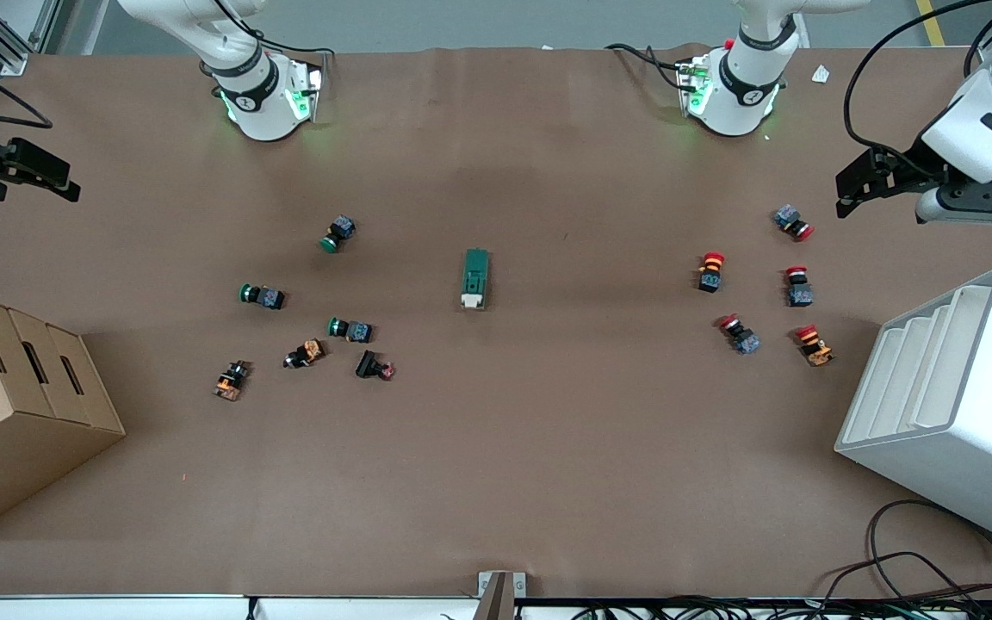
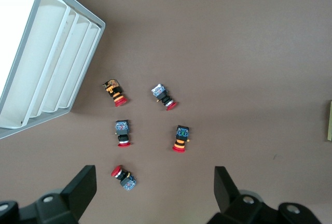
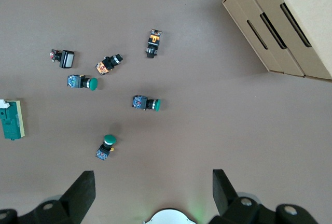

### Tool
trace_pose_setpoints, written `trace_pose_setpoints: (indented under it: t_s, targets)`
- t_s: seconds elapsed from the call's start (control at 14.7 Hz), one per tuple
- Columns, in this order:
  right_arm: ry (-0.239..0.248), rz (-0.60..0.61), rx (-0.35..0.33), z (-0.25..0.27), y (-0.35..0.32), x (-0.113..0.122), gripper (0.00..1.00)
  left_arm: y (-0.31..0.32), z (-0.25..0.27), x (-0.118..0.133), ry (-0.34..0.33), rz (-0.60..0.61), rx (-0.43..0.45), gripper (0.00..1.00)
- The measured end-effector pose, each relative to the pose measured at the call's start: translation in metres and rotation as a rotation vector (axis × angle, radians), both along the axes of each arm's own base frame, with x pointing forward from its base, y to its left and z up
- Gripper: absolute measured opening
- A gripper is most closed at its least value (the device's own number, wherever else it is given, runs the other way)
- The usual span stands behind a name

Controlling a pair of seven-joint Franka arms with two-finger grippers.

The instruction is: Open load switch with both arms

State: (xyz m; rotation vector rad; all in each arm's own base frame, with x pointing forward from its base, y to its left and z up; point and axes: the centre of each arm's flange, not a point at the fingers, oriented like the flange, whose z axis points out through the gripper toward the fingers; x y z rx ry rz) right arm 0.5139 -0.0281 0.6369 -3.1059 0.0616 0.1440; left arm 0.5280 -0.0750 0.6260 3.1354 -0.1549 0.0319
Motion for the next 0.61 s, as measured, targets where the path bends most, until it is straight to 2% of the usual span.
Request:
trace_pose_setpoints:
  t_s: [0.41,0.61]
  targets:
    - [0.000,0.000,0.000,0.000,0.000,0.000,1.00,-0.006,0.010,0.006,-0.024,-0.011,-0.004,1.00]
    - [0.000,0.001,0.000,0.000,0.000,0.000,1.00,-0.053,0.002,0.009,-0.007,-0.092,-0.019,1.00]
